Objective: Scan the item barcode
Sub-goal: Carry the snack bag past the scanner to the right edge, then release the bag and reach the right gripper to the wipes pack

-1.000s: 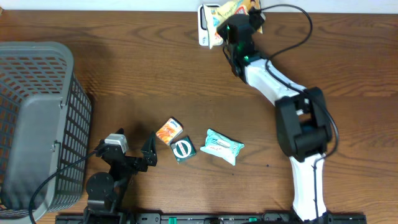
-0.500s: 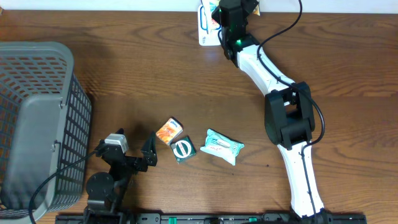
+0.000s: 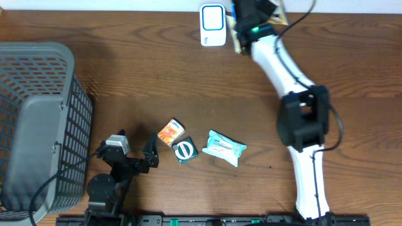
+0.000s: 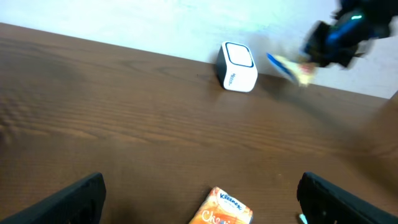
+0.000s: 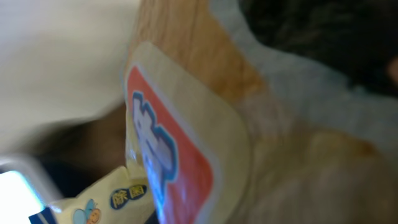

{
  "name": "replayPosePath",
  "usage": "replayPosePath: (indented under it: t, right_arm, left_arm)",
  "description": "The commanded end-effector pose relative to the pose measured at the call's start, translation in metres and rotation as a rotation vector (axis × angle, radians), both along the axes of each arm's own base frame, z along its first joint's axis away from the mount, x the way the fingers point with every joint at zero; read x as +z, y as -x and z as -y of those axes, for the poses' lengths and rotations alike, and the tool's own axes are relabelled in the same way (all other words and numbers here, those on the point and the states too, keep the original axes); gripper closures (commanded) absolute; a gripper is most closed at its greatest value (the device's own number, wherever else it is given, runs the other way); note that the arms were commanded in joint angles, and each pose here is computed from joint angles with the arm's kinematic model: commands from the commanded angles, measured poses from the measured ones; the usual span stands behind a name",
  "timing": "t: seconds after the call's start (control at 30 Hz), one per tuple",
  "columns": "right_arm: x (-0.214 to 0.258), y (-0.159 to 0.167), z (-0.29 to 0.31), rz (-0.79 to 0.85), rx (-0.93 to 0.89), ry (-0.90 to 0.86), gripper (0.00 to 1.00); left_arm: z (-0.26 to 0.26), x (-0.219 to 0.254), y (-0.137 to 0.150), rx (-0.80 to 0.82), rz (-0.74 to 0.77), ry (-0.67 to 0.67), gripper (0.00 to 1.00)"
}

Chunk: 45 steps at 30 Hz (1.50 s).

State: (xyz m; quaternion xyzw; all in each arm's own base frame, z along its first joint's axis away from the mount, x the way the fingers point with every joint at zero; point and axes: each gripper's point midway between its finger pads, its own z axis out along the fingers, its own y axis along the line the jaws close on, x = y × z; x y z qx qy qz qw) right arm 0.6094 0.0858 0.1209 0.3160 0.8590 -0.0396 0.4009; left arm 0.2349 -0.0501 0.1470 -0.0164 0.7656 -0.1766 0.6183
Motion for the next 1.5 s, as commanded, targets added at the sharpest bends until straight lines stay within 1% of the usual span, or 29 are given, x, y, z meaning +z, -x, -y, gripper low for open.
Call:
replayPosePath:
  t: [0.0,0.1,0.2,0.23,0.33,0.37,0.47,0.63,0.7,0.73,0.8,0.87,0.9,0.93,0.97,1.03,1.1,1.2,1.33,1.47]
  right_arm:
    - [0.068,0.017,0.090,0.038,-0.163,0.055,0.99]
    - [0.056,0.043,0.150,-0.085,-0.260,0.084,0.99]
    - [0.041,0.076,0.211,-0.211,-0.365,0.097,0.99]
    - [0.036,0.093,0.237,-0.264,-0.414,0.097,0.99]
    - [0.030,0.125,0.288,-0.339,-0.514,0.087,0.99]
    - [0.026,0.144,0.318,-0.369,-0.580,0.075,0.99]
    - [0.018,0.173,0.356,-0.410,-0.665,0.057,0.99]
    - [-0.001,0.220,0.401,-0.484,-0.779,0.026,0.98]
    - [-0.006,0.235,0.413,-0.503,-0.813,0.011,0.94]
    - [-0.008,0.240,0.418,-0.506,-0.823,-0.007,0.87]
    - [-0.013,0.243,0.420,-0.499,-0.822,-0.068,0.79]
    - [-0.018,0.240,0.418,-0.492,-0.782,-0.138,0.66]
    - [-0.019,0.238,0.416,-0.491,-0.759,-0.156,0.51]
    - [-0.019,0.237,0.415,-0.491,-0.745,-0.163,0.32]
    - [-0.018,0.236,0.415,-0.492,-0.739,-0.160,0.25]
    - [-0.015,0.234,0.411,-0.493,-0.723,-0.162,0.21]
    - [-0.010,0.230,0.403,-0.479,-0.703,-0.183,0.21]
    - [0.011,0.215,0.384,-0.417,-0.643,-0.229,0.21]
    - [0.066,0.194,0.341,-0.295,-0.516,-0.256,0.21]
    - [0.120,0.182,0.287,-0.206,-0.319,-0.257,0.21]
  left_arm:
    - [0.000,-0.013,0.001,-0.007,-0.036,-0.018,0.02]
    - [0.000,-0.013,0.001,-0.007,-0.036,-0.019,0.02]
    - [0.000,-0.013,0.001,-0.007,-0.036,-0.019,0.02]
    - [0.000,-0.013,0.001,-0.007,-0.036,-0.019,0.02]
    - [0.000,-0.013,0.001,-0.007,-0.036,-0.019,0.02]
    - [0.000,-0.013,0.001,-0.007,-0.036,-0.019,0.02]
    - [0.000,-0.013,0.001,-0.007,-0.036,-0.019,0.02]
    - [0.000,-0.013,0.001,-0.007,-0.036,-0.018,0.02]
    - [0.000,-0.013,0.001,-0.007,-0.036,-0.019,0.02]
    - [0.000,-0.013,0.001,-0.007,-0.036,-0.019,0.02]
    - [0.000,-0.013,0.001,-0.007,-0.036,-0.019,0.02]
    - [0.000,-0.013,0.001,-0.007,-0.036,-0.019,0.02]
    - [0.000,-0.013,0.001,-0.007,-0.036,-0.018,0.02]
    - [0.000,-0.013,0.001,-0.007,-0.036,-0.018,0.02]
    - [0.000,-0.013,0.001,-0.007,-0.036,-0.018,0.02]
    - [0.000,-0.013,0.001,-0.007,-0.036,-0.019,0.02]
    - [0.000,-0.013,0.001,-0.007,-0.036,-0.018,0.02]
    - [0.000,-0.013,0.001,-0.007,-0.036,-0.019,0.02]
    - [0.000,-0.013,0.001,-0.007,-0.036,-0.019,0.02]
    - [0.000,-0.013,0.001,-0.007,-0.036,-0.018,0.02]
